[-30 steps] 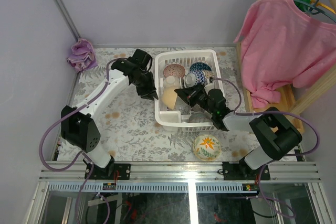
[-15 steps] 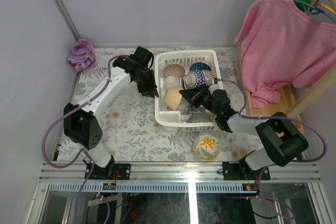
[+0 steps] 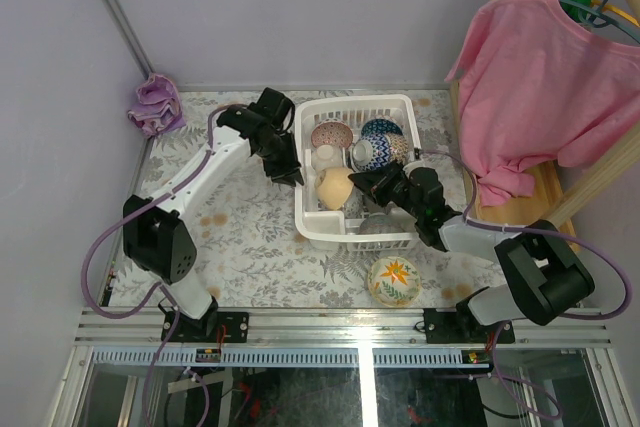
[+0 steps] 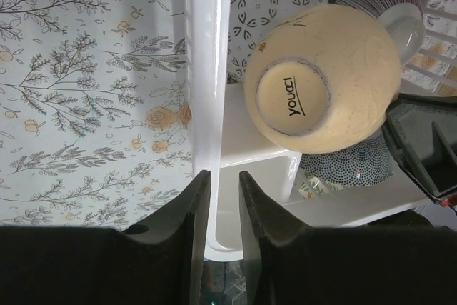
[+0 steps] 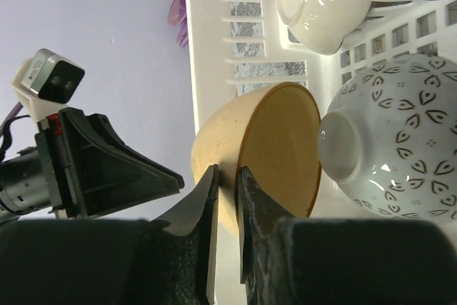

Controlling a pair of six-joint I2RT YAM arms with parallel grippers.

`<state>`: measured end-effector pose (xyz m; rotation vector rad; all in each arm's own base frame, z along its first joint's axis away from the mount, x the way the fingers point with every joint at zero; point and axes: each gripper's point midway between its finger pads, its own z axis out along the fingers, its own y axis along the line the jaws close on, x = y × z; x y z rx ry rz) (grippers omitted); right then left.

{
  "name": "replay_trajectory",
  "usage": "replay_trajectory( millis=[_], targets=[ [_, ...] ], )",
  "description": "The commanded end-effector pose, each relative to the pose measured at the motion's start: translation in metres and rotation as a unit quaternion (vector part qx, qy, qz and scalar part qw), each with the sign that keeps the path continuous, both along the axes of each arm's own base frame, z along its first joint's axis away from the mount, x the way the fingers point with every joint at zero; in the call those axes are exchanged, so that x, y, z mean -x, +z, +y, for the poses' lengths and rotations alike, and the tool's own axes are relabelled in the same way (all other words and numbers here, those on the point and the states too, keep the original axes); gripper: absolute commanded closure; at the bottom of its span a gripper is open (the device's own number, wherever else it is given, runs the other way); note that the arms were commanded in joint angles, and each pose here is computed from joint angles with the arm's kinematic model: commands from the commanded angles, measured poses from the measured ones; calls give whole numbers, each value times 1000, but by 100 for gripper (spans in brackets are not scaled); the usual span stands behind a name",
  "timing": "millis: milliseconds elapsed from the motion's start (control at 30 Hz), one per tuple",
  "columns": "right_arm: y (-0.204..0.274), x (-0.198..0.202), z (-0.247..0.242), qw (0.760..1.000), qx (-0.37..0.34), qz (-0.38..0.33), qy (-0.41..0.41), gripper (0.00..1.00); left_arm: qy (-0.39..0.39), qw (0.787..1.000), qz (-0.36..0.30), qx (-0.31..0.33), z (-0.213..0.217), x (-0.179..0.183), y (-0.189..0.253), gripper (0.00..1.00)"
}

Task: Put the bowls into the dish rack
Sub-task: Turn the bowl upside down on the dish rack.

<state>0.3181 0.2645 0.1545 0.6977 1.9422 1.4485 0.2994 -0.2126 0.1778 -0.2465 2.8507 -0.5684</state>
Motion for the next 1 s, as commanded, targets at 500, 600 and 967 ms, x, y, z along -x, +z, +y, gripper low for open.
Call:
replay_trajectory(
  millis=[500,600,967],
  targets=[
    [-69,8,-23,990,117,81,7,81,-65,998,-15,6,-58,-2,3,79],
    [-64,4,-23,990,119,73,10,79,-64,998,-13,3,-57,-1,-4,80],
    [32,-12,-11,984,163,-36,58,62,-53,997,-51,10,-60,-14,25,78]
  ],
)
